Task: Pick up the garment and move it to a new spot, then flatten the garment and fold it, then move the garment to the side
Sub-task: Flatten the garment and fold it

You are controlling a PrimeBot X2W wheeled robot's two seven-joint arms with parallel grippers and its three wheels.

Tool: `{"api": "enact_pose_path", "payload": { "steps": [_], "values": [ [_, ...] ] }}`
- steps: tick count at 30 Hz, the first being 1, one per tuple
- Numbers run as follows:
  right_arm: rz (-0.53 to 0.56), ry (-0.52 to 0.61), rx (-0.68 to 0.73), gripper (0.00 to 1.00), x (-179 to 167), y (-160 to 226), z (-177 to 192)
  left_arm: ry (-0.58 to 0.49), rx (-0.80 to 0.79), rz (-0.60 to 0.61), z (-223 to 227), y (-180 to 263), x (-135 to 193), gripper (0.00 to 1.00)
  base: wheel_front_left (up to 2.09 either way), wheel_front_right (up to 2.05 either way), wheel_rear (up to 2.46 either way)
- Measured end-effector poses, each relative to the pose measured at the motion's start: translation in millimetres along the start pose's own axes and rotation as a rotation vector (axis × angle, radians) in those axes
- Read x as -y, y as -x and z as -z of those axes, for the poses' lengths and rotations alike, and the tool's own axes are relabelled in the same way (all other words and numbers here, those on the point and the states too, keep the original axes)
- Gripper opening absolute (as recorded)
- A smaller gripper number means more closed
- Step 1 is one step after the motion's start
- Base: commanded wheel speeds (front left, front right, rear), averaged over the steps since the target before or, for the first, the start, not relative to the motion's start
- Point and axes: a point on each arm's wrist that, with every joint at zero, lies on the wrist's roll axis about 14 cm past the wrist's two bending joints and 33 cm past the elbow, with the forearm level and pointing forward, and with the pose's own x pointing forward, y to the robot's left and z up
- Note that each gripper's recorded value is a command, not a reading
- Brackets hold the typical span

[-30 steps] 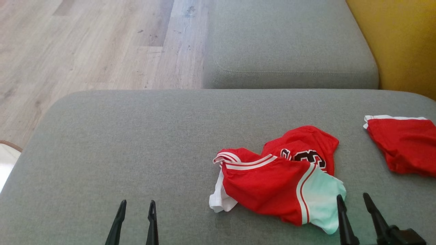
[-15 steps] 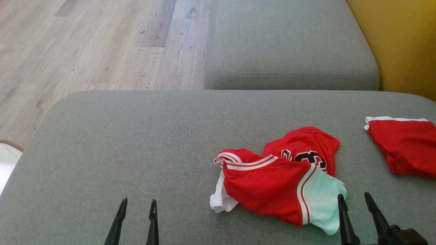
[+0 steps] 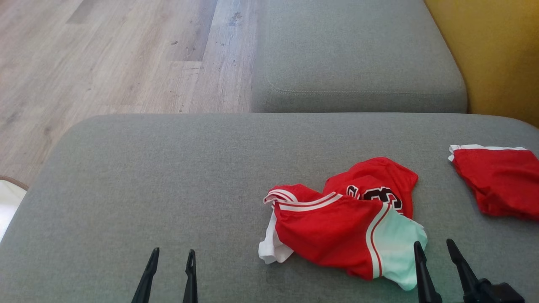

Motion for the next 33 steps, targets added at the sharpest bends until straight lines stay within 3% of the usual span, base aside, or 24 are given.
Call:
{"api": "enact_pose_path", "payload": {
  "steps": [14, 25, 33],
  "values": [
    [0.014, 0.002, -0.019, 1.0, 5.2, 3.9, 5.4, 0.01, -0.032, 0.072, 8.5, -6.4, 19.8, 1.0, 0.0, 0.0, 0.0],
    [0.06, 0.017, -0.052, 1.0, 24.6, 4.6, 12.0, -0.047, 0.007, 0.515, -0.5, -79.7, 129.1, 1.0, 0.0, 0.0, 0.0],
    [0.102, 0.029, -0.103, 1.0, 40.4, 1.7, 23.7, -0.121, -0.24, 0.775, 44.8, -110.7, 195.0, 1.0, 0.0, 0.0, 0.0]
  ]
}}
